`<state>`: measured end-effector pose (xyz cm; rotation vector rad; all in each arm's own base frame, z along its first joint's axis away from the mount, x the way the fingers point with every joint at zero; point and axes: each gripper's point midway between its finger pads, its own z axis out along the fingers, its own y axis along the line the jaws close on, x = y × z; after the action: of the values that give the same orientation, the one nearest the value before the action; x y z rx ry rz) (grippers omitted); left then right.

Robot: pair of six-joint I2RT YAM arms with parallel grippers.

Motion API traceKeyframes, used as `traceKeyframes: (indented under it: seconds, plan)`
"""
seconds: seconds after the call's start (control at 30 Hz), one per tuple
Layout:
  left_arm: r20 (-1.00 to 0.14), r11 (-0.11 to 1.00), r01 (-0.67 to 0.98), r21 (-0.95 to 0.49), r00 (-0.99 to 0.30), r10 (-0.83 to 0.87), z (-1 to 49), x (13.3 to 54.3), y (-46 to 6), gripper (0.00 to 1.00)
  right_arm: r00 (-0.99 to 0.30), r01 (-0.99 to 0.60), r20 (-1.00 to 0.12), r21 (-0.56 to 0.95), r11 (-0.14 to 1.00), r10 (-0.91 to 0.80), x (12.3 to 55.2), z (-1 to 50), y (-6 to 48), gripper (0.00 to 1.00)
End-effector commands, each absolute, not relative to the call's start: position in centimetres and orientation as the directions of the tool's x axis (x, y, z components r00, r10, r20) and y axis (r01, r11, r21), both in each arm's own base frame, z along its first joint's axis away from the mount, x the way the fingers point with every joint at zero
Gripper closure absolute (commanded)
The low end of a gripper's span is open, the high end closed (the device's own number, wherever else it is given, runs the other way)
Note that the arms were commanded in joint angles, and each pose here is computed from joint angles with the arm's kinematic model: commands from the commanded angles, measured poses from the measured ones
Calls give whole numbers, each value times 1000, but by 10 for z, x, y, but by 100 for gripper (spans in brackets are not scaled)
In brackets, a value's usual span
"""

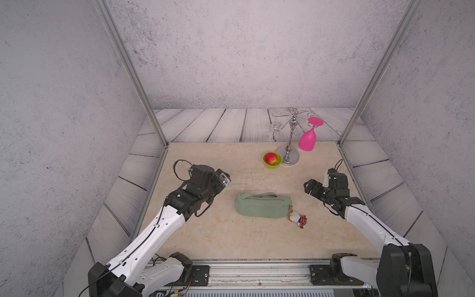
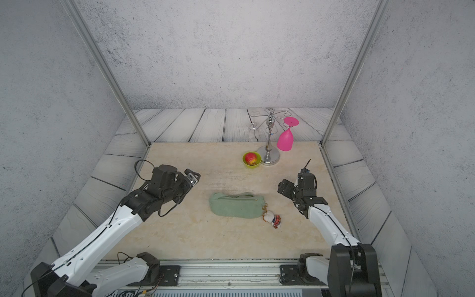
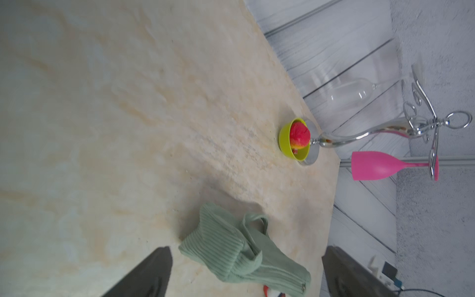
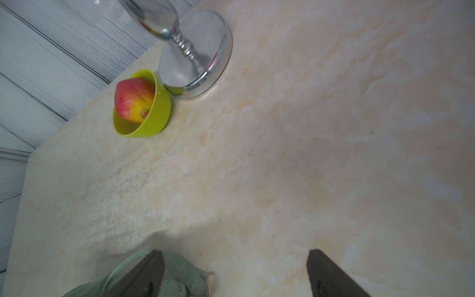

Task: Remove the decoration from the bag
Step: Pick up the bag from the center of the board.

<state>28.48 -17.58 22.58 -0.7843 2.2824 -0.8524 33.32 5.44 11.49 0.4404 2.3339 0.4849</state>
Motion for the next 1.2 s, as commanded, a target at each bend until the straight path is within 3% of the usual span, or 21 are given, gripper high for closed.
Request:
traceKeyframes:
  seconds: [0.0, 0.43, 0.63, 0.87, 1.17]
  plan:
    - [-214, 563, -396, -725, -648, -731, 220, 274, -198, 2, -706, 152, -560, 478, 865, 434, 330, 117, 64, 9]
    - [-121, 586, -390, -711, -753, -647, 185, 255, -302, 2, -717, 141, -568, 449, 882, 404, 327, 119, 68, 9]
    - [-163, 619, -379, -688, -751, -640, 177, 272, -317, 2, -717, 135, -577, 436, 889, 392, 324, 125, 67, 9]
    - [-131, 642, -406, -651, -773, -621, 152, 275, -333, 2, -712, 125, -589, 431, 894, 383, 317, 133, 67, 9]
    - [-167, 674, -420, -608, -762, -626, 129, 278, -325, 1, -713, 122, -584, 444, 888, 390, 312, 133, 69, 9]
